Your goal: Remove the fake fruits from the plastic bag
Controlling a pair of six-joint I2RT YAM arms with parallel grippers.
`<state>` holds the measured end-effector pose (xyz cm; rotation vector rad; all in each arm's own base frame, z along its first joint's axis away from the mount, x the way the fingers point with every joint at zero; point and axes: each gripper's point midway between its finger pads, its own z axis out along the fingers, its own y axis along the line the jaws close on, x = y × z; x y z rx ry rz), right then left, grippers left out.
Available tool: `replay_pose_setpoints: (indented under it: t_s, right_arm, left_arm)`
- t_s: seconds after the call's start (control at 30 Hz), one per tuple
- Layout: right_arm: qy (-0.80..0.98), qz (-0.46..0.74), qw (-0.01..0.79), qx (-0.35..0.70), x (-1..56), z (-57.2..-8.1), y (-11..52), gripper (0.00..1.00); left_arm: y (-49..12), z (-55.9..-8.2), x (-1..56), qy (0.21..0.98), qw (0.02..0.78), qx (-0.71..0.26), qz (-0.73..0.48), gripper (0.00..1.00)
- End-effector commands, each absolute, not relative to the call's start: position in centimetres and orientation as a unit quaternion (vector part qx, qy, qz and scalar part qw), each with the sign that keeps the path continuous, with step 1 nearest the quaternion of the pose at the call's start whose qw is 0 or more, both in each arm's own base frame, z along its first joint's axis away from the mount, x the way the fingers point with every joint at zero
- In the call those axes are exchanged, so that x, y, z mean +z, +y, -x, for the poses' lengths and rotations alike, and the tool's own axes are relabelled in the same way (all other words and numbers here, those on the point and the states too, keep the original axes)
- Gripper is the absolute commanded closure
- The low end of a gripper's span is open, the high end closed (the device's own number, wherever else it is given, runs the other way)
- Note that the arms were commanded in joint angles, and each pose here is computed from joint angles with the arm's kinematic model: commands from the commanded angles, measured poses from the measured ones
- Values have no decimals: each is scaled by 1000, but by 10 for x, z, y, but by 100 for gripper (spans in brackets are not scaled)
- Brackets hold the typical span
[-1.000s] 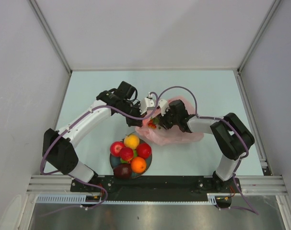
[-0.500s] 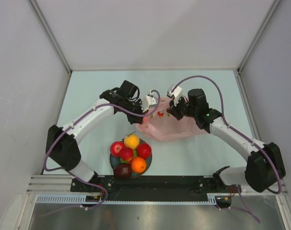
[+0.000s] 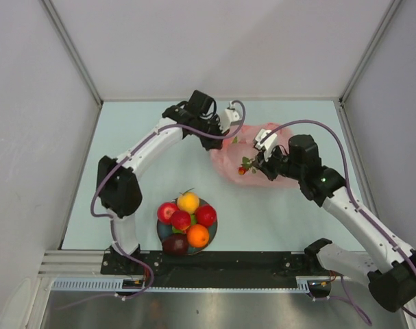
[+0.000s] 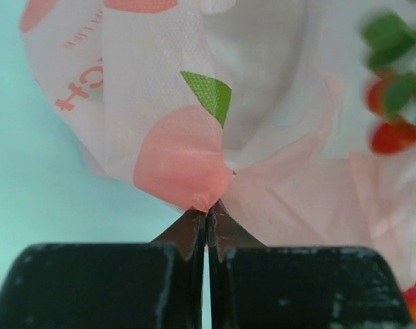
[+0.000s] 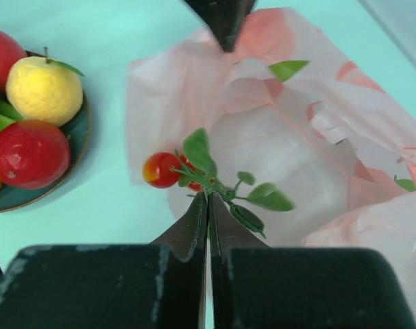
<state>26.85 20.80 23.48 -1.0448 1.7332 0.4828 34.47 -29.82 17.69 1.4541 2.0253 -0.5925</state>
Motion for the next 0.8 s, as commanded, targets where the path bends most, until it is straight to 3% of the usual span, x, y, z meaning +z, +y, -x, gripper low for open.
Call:
replay_pose_setpoints:
  t_s: [0.0,0.07,0.23,0.33,0.37,0.57,0.77]
  right_arm:
    - [716,403,550,149,265,-269,183,100]
    - [701,378,591,127,290,-271,173,100]
    - [685,344,634,102,326,-269,163,100]
    - [684,353,627,116,333,-265,167,100]
    - [678,355,632,121,344,-264,171,100]
    - [630,415,646,116,367,-258,200,100]
    - [602,445,641,166,387,-254,240,100]
  left_arm:
    - [-331,-394,201,739,337,-214,-542,100]
    - [-342,-413,227,727,372,-209,-538,100]
    - [-345,-423,238,737,376,-214,-520,100]
    - [-331,-414,259,758,382,-216,-482,44]
    - [-326,-412,272,760,394,-215,-470,15]
    - [-267,-344,373,726,485,-202,-444,0]
    - [-180,-296,368,751,505,-143,-402,0]
